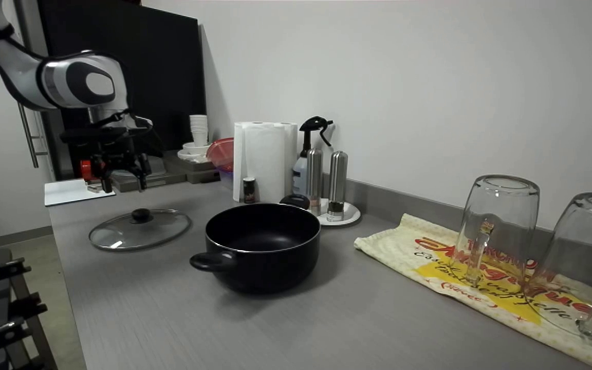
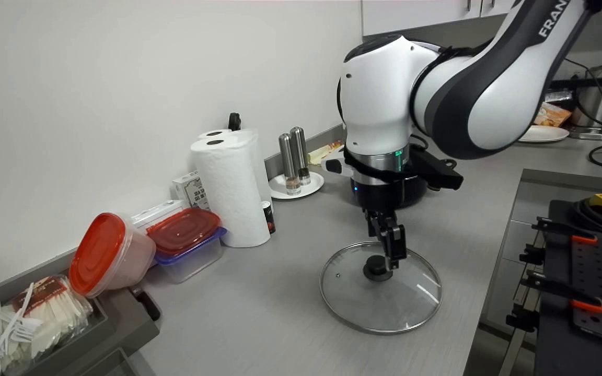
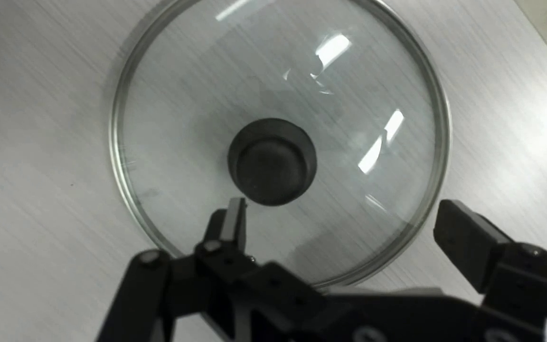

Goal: Put the glass lid on the black pot

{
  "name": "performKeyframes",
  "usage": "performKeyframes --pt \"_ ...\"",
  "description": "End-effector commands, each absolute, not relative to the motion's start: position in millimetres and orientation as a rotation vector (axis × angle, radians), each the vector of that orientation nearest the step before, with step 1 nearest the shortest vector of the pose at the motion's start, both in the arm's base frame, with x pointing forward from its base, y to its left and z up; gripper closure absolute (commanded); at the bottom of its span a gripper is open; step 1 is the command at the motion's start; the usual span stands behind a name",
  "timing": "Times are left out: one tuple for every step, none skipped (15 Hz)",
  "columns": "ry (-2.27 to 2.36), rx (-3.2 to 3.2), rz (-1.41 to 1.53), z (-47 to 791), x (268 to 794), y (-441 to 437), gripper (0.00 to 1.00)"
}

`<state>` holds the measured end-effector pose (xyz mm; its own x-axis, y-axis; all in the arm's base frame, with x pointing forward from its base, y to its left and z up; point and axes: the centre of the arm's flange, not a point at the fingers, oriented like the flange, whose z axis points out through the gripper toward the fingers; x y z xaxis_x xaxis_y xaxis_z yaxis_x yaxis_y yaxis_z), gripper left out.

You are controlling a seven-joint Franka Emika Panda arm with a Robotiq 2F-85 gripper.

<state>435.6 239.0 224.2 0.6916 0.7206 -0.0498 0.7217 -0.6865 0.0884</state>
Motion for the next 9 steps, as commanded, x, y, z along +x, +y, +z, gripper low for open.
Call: performKeyframes --pt "1.178 2.767 -0.002 203.9 470.2 234.9 0.00" --pt "1.171 2.764 -0.007 199.9 476.1 230.7 0.00" --pt "1.162 2.764 -0.014 195.6 481.2 226.6 0.00" --pt "1.145 2.773 -0.021 192.1 485.8 222.8 0.00" --pt "1.130 2.795 -0.042 188.0 488.2 220.3 0.00" --pt "1.122 2.800 -0.050 183.6 489.5 218.7 0.00" --pt "1.120 2.804 -0.061 179.3 489.3 217.8 0.00" --pt "1.118 2.805 -0.072 175.2 489.0 217.0 0.00" --pt "1.117 2.808 -0.085 171.4 488.7 216.4 0.00"
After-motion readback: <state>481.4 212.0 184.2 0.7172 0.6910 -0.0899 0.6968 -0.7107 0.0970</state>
